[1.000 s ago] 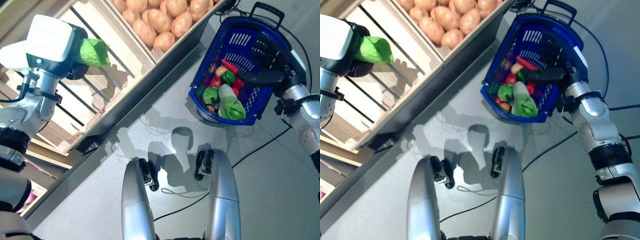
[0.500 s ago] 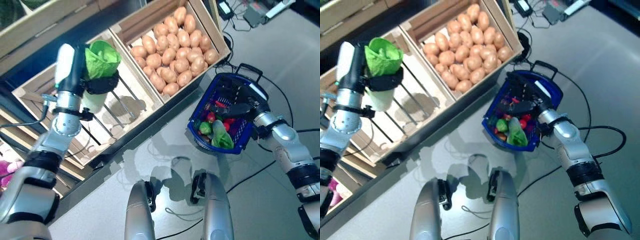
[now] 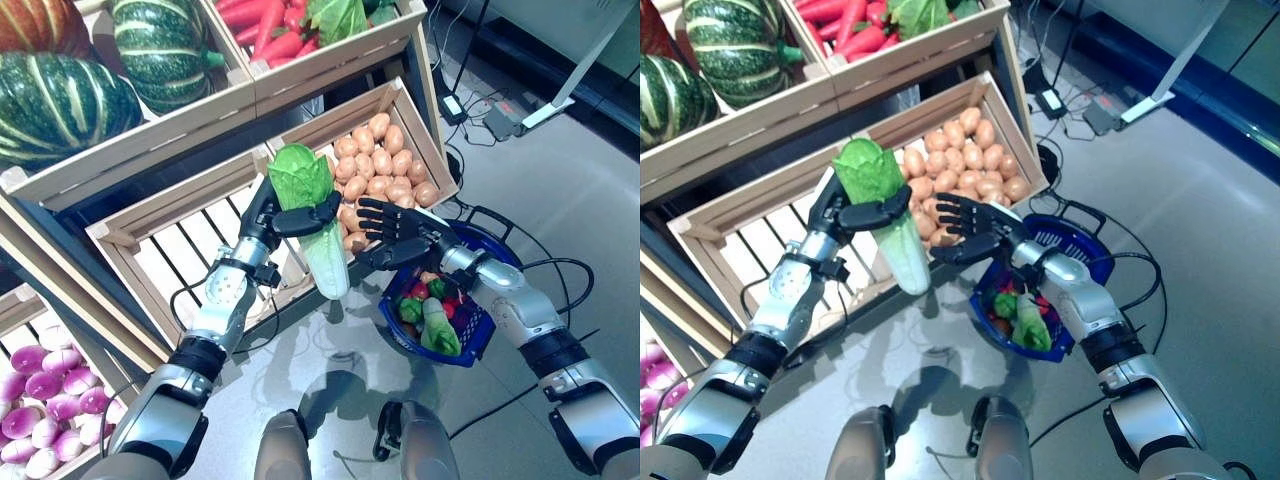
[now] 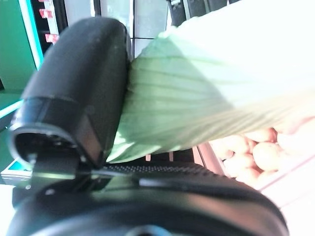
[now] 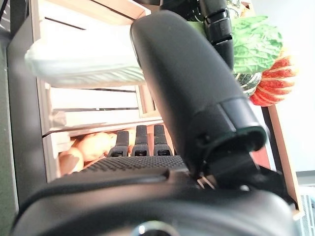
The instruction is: Put vegetables into the basket
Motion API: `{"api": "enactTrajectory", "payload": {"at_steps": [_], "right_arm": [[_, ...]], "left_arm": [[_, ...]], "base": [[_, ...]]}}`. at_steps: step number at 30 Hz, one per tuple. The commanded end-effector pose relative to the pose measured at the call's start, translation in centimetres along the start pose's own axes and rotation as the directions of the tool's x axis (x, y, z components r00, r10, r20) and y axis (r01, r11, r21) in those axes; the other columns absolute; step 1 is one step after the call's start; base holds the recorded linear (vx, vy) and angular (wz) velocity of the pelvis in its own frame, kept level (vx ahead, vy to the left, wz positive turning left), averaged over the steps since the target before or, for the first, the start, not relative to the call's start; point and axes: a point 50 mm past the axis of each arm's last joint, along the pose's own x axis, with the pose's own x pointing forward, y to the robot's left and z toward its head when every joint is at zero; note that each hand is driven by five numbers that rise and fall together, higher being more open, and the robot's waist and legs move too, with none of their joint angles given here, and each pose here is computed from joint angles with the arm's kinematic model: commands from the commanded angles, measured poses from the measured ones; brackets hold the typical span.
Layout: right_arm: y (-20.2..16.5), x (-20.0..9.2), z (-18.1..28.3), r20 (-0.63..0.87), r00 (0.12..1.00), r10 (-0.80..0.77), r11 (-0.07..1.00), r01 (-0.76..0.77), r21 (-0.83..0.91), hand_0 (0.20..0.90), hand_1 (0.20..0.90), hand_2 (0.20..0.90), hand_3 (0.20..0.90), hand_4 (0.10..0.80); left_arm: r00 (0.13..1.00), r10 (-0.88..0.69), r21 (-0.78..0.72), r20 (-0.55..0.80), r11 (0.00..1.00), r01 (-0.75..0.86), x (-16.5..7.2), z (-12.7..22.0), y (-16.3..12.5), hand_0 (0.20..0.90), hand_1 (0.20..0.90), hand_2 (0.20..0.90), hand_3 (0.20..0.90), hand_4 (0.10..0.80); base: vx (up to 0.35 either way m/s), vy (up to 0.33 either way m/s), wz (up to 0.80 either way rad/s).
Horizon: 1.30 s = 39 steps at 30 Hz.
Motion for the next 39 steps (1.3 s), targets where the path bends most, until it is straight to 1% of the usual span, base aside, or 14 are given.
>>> {"api": "enactTrajectory", "payload": {"at_steps": [1,5,8,10,12,15,18,21,24,32,34,39], "right_arm": [[2.6,1.6,-0.2,0.029,0.990,0.141,0.986,-0.143,0.081,0.900,0.900,0.900,0.900,0.800],[3.7,1.7,-2.1,-0.012,0.975,0.223,0.948,-0.214,0.234,0.900,0.900,0.900,0.900,0.800],[4.6,1.6,-3.6,-0.034,0.958,0.286,0.897,-0.255,0.361,0.900,0.900,0.900,0.900,0.800],[4.8,1.4,-4.5,-0.074,0.950,0.302,0.887,-0.252,0.386,0.900,0.900,0.900,0.900,0.800],[4.7,1.0,-5.9,-0.151,0.934,0.323,0.886,-0.242,0.396,0.900,0.900,0.900,0.900,0.800],[4.6,0.3,-7.5,-0.211,0.907,0.365,0.857,-0.239,0.456,0.900,0.900,0.900,0.900,0.800],[4.9,-0.2,-8.6,-0.223,0.881,0.417,0.815,-0.254,0.521,0.900,0.900,0.900,0.900,0.800],[5.4,-1.1,-10.3,-0.239,0.837,0.493,0.756,-0.276,0.593,0.900,0.900,0.900,0.900,0.800],[5.9,-1.7,-11.6,-0.262,0.808,0.527,0.724,-0.266,0.637,0.900,0.900,0.900,0.900,0.800],[6.8,-1.8,-13.7,-0.268,0.818,0.509,0.657,-0.168,0.735,0.900,0.900,0.900,0.900,0.800],[7.1,-1.5,-14.1,-0.251,0.841,0.479,0.634,-0.134,0.761,0.900,0.900,0.900,0.900,0.800],[8.1,-0.6,-13.7,-0.168,0.873,0.458,0.572,-0.145,0.807,0.900,0.900,0.900,0.900,0.800]], "left_arm": [[0.992,-0.055,-0.056,0.114,0.997,0.062,-1.0,0.9,-2.1,0.300,0.300,0.300,0.300,0.400],[0.991,-0.116,-0.090,0.068,0.988,0.122,-1.8,-0.2,-3.5,0.300,0.300,0.300,0.300,0.400],[0.987,-0.149,-0.117,0.055,0.981,0.154,-2.3,-0.8,-4.5,0.300,0.300,0.300,0.300,0.400],[0.985,-0.165,-0.129,0.050,0.977,0.170,-2.6,-1.1,-4.8,0.300,0.300,0.300,0.300,0.400],[0.981,-0.186,-0.134,0.054,0.972,0.192,-2.7,-1.2,-5.4,0.300,0.300,0.300,0.300,0.400],[0.979,-0.196,-0.136,0.061,0.970,0.203,-2.6,-1.1,-5.6,0.300,0.300,0.300,0.300,0.400],[0.977,-0.201,-0.135,0.065,0.969,0.208,-2.6,-1.0,-5.7,0.300,0.300,0.300,0.300,0.400],[0.975,-0.211,-0.151,0.066,0.964,0.219,-2.7,-1.1,-5.6,0.300,0.300,0.300,0.300,0.400],[0.974,-0.215,-0.173,0.066,0.959,0.223,-2.8,-1.2,-5.8,0.300,0.300,0.300,0.300,0.400],[0.970,-0.223,-0.241,0.095,0.940,0.240,-2.8,-1.2,-6.9,0.300,0.300,0.300,0.300,0.400],[0.967,-0.231,-0.270,0.104,0.930,0.251,-2.6,-1.1,-7.5,0.300,0.300,0.300,0.300,0.400],[0.962,-0.255,-0.325,0.100,0.905,0.274,-2.6,-1.2,-8.3,0.300,0.300,0.300,0.300,0.400]], "base": [[0.204,-0.036,-0.10],[0.130,-0.019,0.02],[0.109,-0.007,0.01],[0.082,0.005,-0.01],[0.067,0.017,0.09],[0.051,0.014,0.01],[0.034,0.008,0.05],[0.022,0.006,0.03],[0.021,0.001,-0.01],[0.003,0.000,0.00],[0.000,0.000,0.00],[0.000,0.000,0.00]]}}
